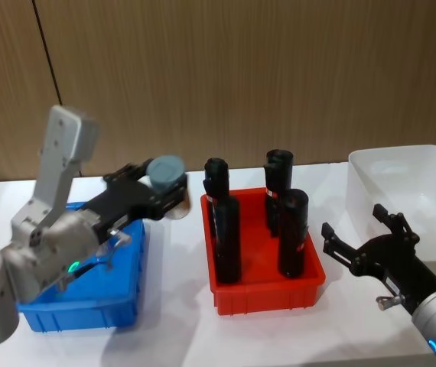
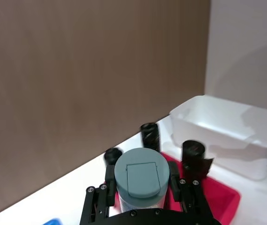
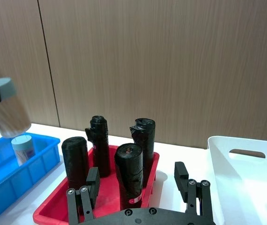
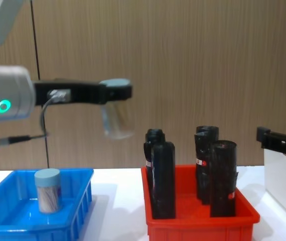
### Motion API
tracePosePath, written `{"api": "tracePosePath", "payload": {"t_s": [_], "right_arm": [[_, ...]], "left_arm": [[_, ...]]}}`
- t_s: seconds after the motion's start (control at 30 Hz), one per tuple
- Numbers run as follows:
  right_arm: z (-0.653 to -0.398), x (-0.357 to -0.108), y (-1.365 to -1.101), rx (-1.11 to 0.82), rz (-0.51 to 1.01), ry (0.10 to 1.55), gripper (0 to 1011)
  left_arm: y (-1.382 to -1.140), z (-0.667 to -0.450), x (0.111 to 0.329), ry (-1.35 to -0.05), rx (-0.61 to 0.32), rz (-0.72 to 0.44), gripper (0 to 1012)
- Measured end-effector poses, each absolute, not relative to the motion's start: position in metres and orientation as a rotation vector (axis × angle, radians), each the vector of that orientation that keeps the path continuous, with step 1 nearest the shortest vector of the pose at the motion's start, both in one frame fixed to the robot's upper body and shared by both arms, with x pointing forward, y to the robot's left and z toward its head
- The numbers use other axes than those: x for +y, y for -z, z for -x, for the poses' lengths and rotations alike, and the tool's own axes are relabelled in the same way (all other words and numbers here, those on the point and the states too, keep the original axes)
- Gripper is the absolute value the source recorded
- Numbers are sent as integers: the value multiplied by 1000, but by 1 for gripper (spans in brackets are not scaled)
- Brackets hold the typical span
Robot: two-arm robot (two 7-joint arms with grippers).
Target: Pick the cotton swabs from the blue box and place them into the white box.
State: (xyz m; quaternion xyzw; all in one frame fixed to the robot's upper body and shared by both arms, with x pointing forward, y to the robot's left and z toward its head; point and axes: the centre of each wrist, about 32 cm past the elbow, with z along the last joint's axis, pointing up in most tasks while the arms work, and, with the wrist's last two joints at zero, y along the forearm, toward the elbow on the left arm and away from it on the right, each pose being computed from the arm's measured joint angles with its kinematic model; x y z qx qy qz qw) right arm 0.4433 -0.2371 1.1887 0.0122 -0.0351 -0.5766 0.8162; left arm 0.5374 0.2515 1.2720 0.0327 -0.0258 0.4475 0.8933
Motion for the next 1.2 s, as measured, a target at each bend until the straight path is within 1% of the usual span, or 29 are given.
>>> {"api": "tracePosePath", "payload": {"t_s": [0.13,0.53,0.87,1.2], "right_arm": [[-443,-237,-1189,-75,-26,1229,1002],[-443,-237,-1189,-75,-26,1229,1002],[-443,-237,-1189,-75,-26,1230,1002],[-443,-237,-1189,-75,-26,1229,1002]], "left_arm": [[-1281,-545,241,-867,-43,-49,665],[-1295,-568,219,-743,-5,-33,665],[-1301,-578,209,-697,7,-32,665],[-1304,-582,205,-676,12,-31,665]]}}
